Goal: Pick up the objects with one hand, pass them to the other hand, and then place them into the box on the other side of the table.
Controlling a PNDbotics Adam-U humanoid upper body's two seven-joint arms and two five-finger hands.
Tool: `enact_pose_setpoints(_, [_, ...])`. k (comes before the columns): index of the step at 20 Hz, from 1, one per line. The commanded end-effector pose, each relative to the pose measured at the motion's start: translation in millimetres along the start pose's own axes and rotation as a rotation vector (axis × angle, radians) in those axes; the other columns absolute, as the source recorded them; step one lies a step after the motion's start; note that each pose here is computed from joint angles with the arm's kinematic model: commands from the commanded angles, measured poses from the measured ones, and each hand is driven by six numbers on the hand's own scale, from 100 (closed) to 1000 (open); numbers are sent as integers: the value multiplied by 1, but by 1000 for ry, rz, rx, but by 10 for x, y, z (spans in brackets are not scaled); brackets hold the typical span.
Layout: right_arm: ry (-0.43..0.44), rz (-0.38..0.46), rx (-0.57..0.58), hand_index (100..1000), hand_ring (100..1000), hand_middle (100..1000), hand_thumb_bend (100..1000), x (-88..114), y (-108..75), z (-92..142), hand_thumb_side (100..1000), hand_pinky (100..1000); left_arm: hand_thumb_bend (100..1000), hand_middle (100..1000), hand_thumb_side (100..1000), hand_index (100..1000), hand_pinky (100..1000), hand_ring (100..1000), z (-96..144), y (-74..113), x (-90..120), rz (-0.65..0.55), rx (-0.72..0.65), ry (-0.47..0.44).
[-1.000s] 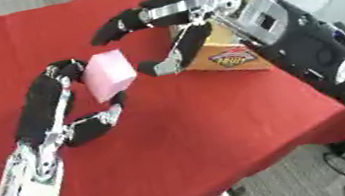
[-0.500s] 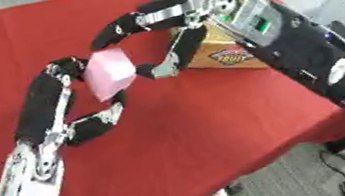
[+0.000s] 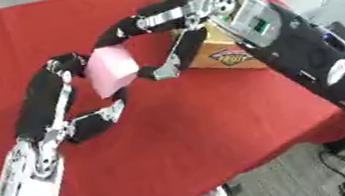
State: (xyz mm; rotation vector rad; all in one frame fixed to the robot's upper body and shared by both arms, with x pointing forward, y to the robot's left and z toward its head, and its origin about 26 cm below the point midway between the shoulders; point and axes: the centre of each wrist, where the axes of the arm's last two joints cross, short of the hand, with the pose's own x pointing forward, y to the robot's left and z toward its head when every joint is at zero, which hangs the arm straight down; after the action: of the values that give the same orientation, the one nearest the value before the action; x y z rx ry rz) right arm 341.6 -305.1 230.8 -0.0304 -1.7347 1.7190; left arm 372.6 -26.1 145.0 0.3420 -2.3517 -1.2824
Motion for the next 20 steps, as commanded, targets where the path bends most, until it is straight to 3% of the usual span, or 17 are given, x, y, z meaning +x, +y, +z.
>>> enact_pose_setpoints(1, [17,27,2,1000,1000,977,100,8,-66,53,261,1000,100,454,269,550,689,534,-124,80,150,10,27,-52])
enact_pose_setpoints(12, [1,26,12,1000,1000,979,100,6,-55,43,391,1000,100,451,277,554,684,531,-143,80,192,26,21,-61])
enact_pose_setpoints(20, [-4,23,22,1000,1000,977,100,12,-55,43,412,1000,100,448,282,557,683,530,-164,73,234,40,19,-76])
